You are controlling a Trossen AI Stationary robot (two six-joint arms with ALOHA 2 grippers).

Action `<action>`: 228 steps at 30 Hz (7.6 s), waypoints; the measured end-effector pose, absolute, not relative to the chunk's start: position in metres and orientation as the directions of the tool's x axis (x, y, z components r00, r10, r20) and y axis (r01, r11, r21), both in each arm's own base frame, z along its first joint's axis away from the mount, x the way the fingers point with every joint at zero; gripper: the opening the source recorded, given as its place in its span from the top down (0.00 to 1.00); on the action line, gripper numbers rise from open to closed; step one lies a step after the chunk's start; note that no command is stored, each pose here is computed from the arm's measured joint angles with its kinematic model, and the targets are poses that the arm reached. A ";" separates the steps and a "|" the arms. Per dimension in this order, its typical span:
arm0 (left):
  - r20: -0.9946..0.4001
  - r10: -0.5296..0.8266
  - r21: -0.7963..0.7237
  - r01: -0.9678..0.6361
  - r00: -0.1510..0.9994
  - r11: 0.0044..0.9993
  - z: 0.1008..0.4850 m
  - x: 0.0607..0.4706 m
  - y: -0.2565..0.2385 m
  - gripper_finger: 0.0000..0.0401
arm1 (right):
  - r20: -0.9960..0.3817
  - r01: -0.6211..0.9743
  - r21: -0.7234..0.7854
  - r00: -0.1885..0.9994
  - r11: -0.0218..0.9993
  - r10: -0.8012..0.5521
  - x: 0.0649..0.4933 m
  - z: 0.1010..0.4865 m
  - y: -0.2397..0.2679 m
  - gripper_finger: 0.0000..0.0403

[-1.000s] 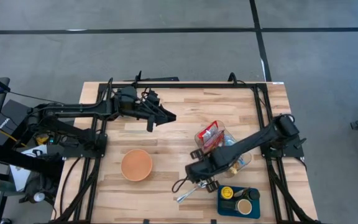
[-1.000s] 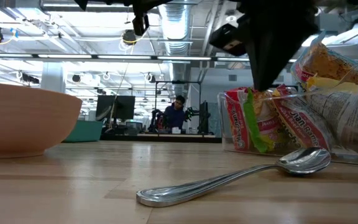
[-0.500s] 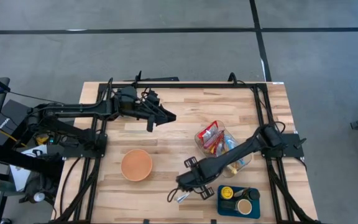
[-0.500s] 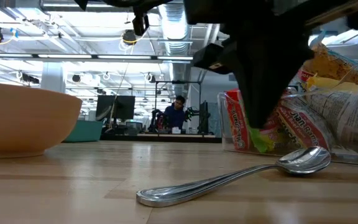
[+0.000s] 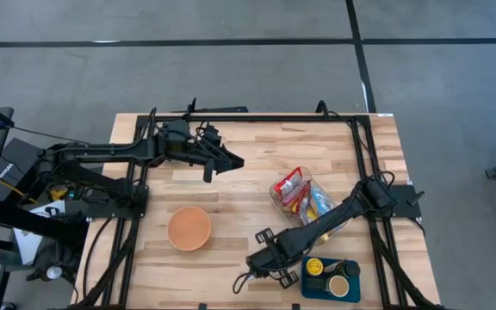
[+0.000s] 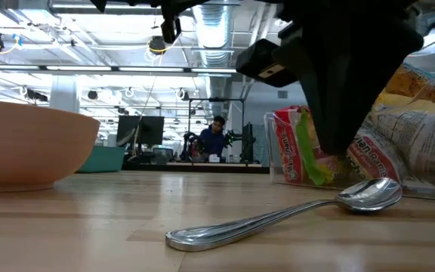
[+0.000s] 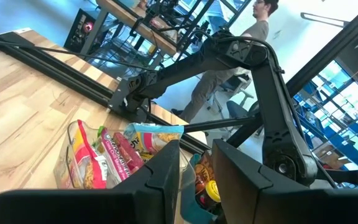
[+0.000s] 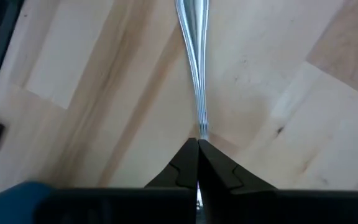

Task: Pick & Place Food Item
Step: Put the silver spoon into the green bin

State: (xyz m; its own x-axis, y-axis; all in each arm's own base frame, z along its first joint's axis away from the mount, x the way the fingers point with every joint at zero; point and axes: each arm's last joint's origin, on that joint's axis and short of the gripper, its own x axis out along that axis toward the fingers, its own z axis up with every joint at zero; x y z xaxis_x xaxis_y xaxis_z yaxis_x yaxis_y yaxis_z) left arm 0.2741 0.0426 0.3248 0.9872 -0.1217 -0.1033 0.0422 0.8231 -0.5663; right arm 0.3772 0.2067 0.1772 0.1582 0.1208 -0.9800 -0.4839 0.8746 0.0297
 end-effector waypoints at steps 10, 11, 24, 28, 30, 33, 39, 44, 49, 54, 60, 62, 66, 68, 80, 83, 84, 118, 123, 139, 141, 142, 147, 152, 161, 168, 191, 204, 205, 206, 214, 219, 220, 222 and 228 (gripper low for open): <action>-0.103 -0.122 -0.566 0.042 0.987 0.823 0.325 0.274 0.043 0.78 | -0.980 -0.481 0.029 0.160 0.876 0.121 0.378 0.177 0.205 0.81; -0.103 -0.122 -0.566 0.042 0.987 0.823 0.325 0.274 0.043 0.78 | -0.979 -0.480 0.029 0.161 0.877 0.121 0.378 0.177 0.205 0.79; -0.103 -0.122 -0.566 0.042 0.987 0.823 0.325 0.274 0.043 0.78 | -0.979 -0.444 0.008 0.180 0.896 0.098 0.380 0.167 0.199 0.73; -0.103 -0.122 -0.566 0.043 0.987 0.823 0.325 0.274 0.043 0.78 | -0.982 -0.431 0.016 0.162 0.902 0.095 0.384 0.158 0.195 0.73; -0.103 -0.122 -0.566 0.042 0.987 0.823 0.325 0.274 0.043 0.78 | -0.989 -0.430 0.031 0.120 0.902 0.091 0.382 0.152 0.194 0.73; -0.103 -0.122 -0.566 0.043 0.987 0.823 0.325 0.274 0.043 0.78 | -0.988 -0.437 0.040 0.117 0.899 0.101 0.385 0.145 0.197 0.73; -0.094 -0.120 -0.558 0.048 0.988 0.829 0.326 0.274 0.043 0.78 | -0.991 -0.433 0.030 0.106 0.901 0.084 0.381 0.150 0.195 0.74; -0.097 -0.118 -0.530 0.049 0.988 0.847 0.325 0.274 0.043 0.78 | -0.988 -0.437 0.025 0.125 0.899 0.088 0.384 0.154 0.195 0.74; -0.099 -0.117 -0.529 0.048 0.988 0.847 0.325 0.274 0.043 0.78 | -0.988 -0.474 0.022 0.123 0.880 0.091 0.384 0.157 0.198 0.74; -0.099 -0.116 -0.528 0.046 0.988 0.848 0.325 0.274 0.043 0.78 | -0.986 -0.500 0.047 0.114 0.865 0.120 0.384 0.161 0.201 0.74; -0.099 -0.113 -0.528 0.044 0.989 0.848 0.325 0.274 0.043 0.78 | -0.983 -0.536 0.095 0.082 0.839 0.164 0.380 0.161 0.206 0.74; -0.099 -0.113 -0.528 0.044 0.989 0.848 0.325 0.274 0.043 0.78 | -0.983 -0.537 0.096 0.082 0.838 0.165 0.380 0.161 0.207 0.74; -0.099 -0.113 -0.528 0.044 0.989 0.848 0.325 0.274 0.043 0.78 | -0.983 -0.529 0.097 0.082 0.843 0.164 0.380 0.161 0.207 0.74; -0.099 -0.114 -0.528 0.044 0.989 0.848 0.325 0.274 0.043 0.78 | -0.984 -0.513 0.099 0.078 0.853 0.160 0.380 0.158 0.207 0.74; -0.099 -0.114 -0.528 0.045 0.988 0.848 0.325 0.274 0.043 0.78 | -0.986 -0.481 0.097 0.071 0.872 0.149 0.377 0.149 0.205 0.74; -0.100 -0.114 -0.528 0.045 0.988 0.848 0.325 0.274 0.043 0.78 | -0.986 -0.481 0.093 0.076 0.872 0.147 0.377 0.149 0.205 0.74; -0.100 -0.114 -0.528 0.045 0.988 0.848 0.325 0.274 0.043 0.78 | -0.987 -0.480 0.084 0.080 0.873 0.140 0.377 0.149 0.205 0.74; -0.099 -0.115 -0.528 0.045 0.988 0.848 0.325 0.274 0.043 0.78 | -0.988 -0.505 -0.095 0.155 0.858 -0.018 0.384 0.148 0.191 0.74; -0.099 -0.115 -0.528 0.045 0.988 0.848 0.325 0.274 0.043 0.78 | -0.983 -0.525 -0.142 0.175 0.839 -0.057 0.384 0.148 0.191 0.74; -0.099 -0.115 -0.528 0.045 0.988 0.848 0.325 0.274 0.043 0.78 | -0.982 -0.606 -0.154 0.183 0.780 -0.051 0.388 0.148 0.187 0.74; -0.099 -0.115 -0.528 0.045 0.988 0.848 0.325 0.274 0.043 0.78 | -0.982 -0.617 -0.150 0.181 0.773 -0.046 0.389 0.148 0.185 0.74; -0.099 -0.115 -0.528 0.045 0.988 0.848 0.325 0.274 0.043 0.78 | -0.984 -0.626 -0.139 0.178 0.767 -0.034 0.389 0.148 0.184 0.74; -0.099 -0.115 -0.528 0.046 0.988 0.848 0.325 0.274 0.043 0.78 | -0.986 -0.667 -0.095 0.163 0.739 0.021 0.389 0.148 0.186 0.74; -0.099 -0.115 -0.528 0.045 0.988 0.848 0.325 0.274 0.043 0.78 | -0.988 -0.668 -0.091 0.155 0.739 0.019 0.388 0.146 0.185 0.74; -0.100 -0.116 -0.529 0.046 0.988 0.848 0.325 0.274 0.043 0.78 | -0.990 -0.669 -0.089 0.141 0.738 0.008 0.382 0.136 0.182 0.74; -0.099 -0.117 -0.528 0.047 0.988 0.848 0.325 0.274 0.043 0.78 | -0.988 -0.670 -0.093 0.156 0.737 0.017 0.384 0.136 0.183 0.76; -0.099 -0.114 -0.528 0.045 0.989 0.848 0.325 0.274 0.043 0.78 | -0.988 -0.665 -0.090 0.152 0.741 0.017 0.384 0.135 0.181 0.95; -0.099 -0.115 -0.528 0.045 0.988 0.848 0.325 0.274 0.043 0.78 | -0.970 -0.644 -0.159 0.243 0.748 0.003 0.394 0.164 0.170 0.99; -0.099 -0.115 -0.528 0.045 0.988 0.848 0.325 0.274 0.043 0.78 | -0.970 -0.644 -0.160 0.243 0.748 0.001 0.395 0.168 0.171 0.99; -0.099 -0.114 -0.528 0.045 0.988 0.848 0.325 0.274 0.043 0.78 | -0.971 -0.646 -0.160 0.239 0.747 -0.002 0.395 0.173 0.171 0.99; -0.099 -0.115 -0.528 0.045 0.988 0.848 0.325 0.274 0.043 0.78 | -0.966 -0.658 -0.175 0.258 0.732 0.001 0.405 0.217 0.169 0.99; -0.099 -0.114 -0.528 0.045 0.988 0.848 0.325 0.274 0.043 0.78 | -0.984 -0.649 -0.146 0.171 0.746 -0.044 0.399 0.237 0.159 0.99; -0.099 -0.115 -0.528 0.046 0.988 0.848 0.325 0.274 0.043 0.78 | -0.987 -0.644 -0.139 0.152 0.752 -0.052 0.397 0.239 0.158 0.99; -0.099 -0.115 -0.528 0.046 0.988 0.848 0.325 0.274 0.043 0.78 | -0.992 -0.633 -0.122 0.105 0.764 -0.072 0.393 0.241 0.155 0.99; -0.099 -0.115 -0.528 0.045 0.988 0.848 0.325 0.274 0.043 0.78 | -0.993 -0.632 -0.099 0.018 0.769 -0.113 0.382 0.243 0.155 0.99</action>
